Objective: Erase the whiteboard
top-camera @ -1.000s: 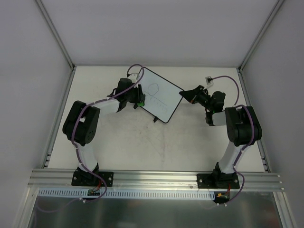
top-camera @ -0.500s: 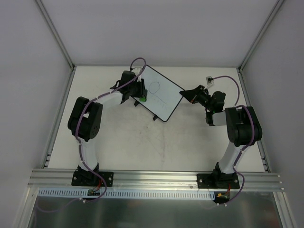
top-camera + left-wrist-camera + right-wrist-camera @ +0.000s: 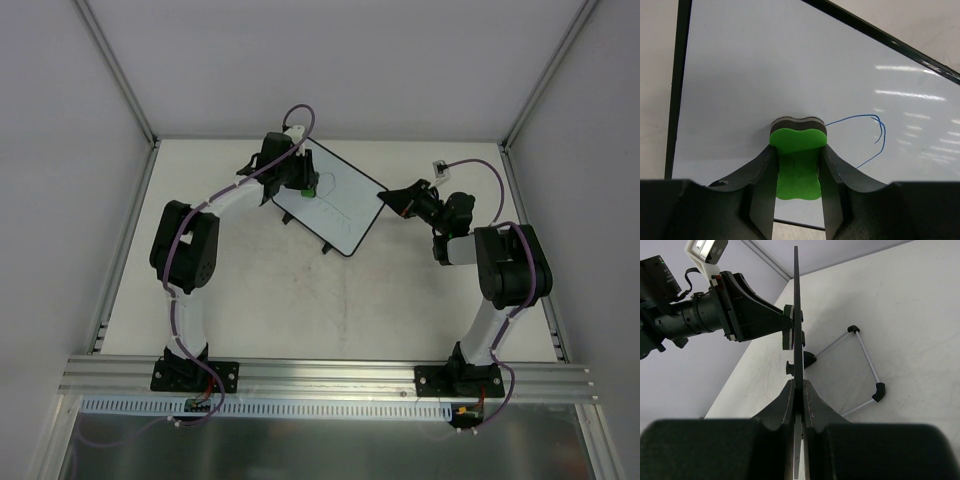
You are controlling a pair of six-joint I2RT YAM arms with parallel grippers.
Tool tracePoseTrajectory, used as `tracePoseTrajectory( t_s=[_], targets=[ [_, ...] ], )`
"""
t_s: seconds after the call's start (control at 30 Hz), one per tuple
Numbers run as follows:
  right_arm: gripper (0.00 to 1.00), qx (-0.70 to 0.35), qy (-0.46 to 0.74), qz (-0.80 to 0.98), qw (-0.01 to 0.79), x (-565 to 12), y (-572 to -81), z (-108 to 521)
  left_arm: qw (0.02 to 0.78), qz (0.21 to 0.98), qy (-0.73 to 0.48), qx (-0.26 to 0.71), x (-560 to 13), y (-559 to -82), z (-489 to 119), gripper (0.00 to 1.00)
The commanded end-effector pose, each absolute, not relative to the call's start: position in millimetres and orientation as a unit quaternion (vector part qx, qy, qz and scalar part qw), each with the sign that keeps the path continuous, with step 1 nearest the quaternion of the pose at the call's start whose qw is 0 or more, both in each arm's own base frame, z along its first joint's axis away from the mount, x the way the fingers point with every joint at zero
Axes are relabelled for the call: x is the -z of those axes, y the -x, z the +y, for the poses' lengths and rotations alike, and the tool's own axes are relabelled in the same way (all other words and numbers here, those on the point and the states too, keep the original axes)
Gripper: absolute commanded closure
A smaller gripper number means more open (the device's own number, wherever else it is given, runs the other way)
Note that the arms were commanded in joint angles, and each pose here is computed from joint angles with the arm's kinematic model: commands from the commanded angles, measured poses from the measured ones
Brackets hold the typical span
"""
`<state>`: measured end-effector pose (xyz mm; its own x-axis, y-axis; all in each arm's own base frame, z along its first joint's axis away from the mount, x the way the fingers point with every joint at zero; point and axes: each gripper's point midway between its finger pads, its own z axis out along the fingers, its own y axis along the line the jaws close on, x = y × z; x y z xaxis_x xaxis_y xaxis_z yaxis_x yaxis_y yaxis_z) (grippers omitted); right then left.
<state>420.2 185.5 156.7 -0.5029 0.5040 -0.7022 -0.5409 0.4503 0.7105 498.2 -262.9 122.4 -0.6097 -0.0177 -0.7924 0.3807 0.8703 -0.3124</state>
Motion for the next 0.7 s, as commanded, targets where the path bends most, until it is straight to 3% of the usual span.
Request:
tracePoseTrajectory(
  t_s=[0.0,0.27,0.67],
  targets=[
    [1.00,-0.531,0.121,0.606,0.579,-213,-402,197,0.445,0.859,-0.111,0.226,-135,-509,-264,1.00],
    [1.00,-0.532,0.121,0.606,0.579,-213,-403,198,0.432,0.864,-0.111,0.232,-127,-507,-255,1.00],
    [1.00,-0.532,0.123,0.606,0.578,-213,-402,198,0.365,0.891,-0.104,0.249,-75,-469,-253,1.00]
  ],
)
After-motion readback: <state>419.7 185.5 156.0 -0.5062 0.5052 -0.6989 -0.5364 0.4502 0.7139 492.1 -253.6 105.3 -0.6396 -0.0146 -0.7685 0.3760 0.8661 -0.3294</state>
